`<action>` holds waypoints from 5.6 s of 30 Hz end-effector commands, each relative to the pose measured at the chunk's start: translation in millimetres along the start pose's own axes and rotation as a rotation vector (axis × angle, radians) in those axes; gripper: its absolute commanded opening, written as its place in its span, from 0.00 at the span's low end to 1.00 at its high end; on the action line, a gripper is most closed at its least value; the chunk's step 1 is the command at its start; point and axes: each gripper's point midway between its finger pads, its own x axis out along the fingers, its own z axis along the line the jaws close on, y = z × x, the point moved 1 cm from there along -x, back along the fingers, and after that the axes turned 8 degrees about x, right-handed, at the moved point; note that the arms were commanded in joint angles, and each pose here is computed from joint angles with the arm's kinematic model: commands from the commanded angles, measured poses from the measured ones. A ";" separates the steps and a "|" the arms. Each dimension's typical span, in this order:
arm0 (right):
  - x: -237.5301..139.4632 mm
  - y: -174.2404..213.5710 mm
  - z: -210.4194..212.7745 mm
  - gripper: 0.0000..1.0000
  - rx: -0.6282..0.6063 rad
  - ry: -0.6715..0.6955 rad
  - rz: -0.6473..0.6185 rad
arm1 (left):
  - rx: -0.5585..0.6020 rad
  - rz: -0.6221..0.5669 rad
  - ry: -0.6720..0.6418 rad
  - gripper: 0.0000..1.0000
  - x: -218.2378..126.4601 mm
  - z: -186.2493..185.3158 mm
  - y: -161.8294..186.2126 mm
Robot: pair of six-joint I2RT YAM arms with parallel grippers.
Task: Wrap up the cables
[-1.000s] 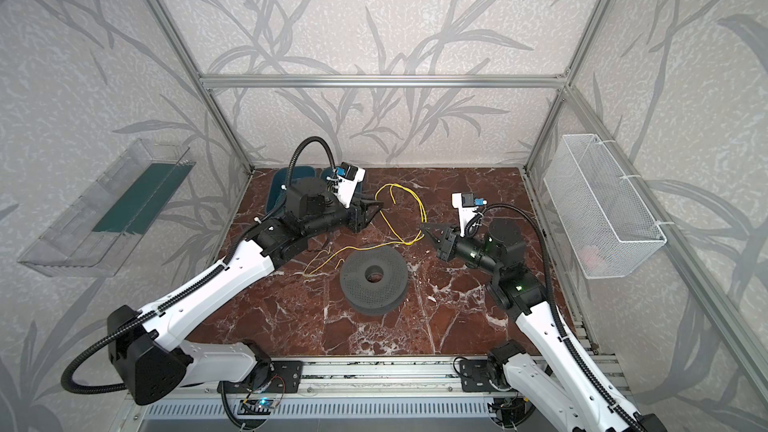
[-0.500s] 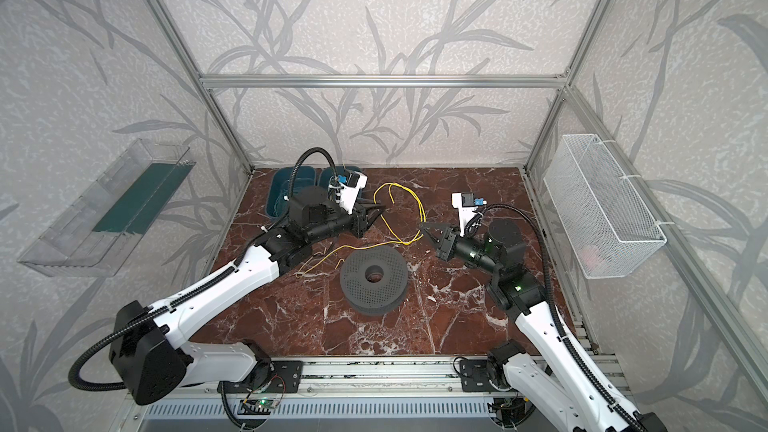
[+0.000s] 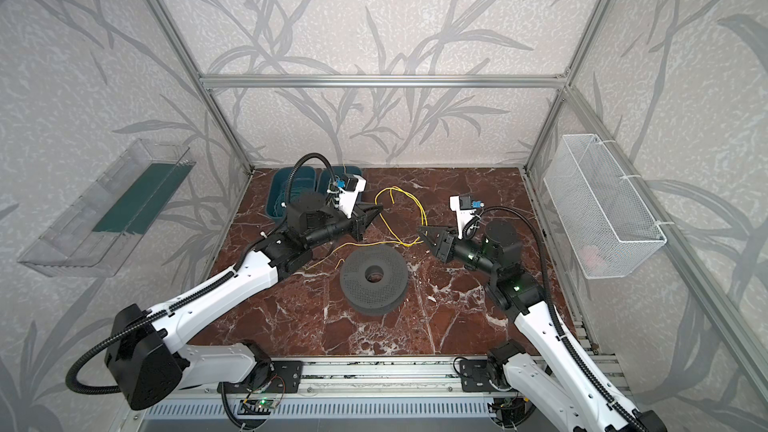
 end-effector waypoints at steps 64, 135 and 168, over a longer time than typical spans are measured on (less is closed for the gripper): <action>-7.7 -32.3 -19.6 0.00 -0.151 0.289 -0.016 | 0.274 0.083 -0.140 0.00 -21.4 -14.1 13.2; 69.7 -3.9 10.6 0.11 -0.674 0.425 0.155 | 0.240 0.146 -0.084 0.00 -13.4 -21.6 26.4; -19.3 7.1 23.9 0.00 -0.353 0.242 -0.144 | -0.155 0.079 -0.528 0.00 -21.9 75.7 37.6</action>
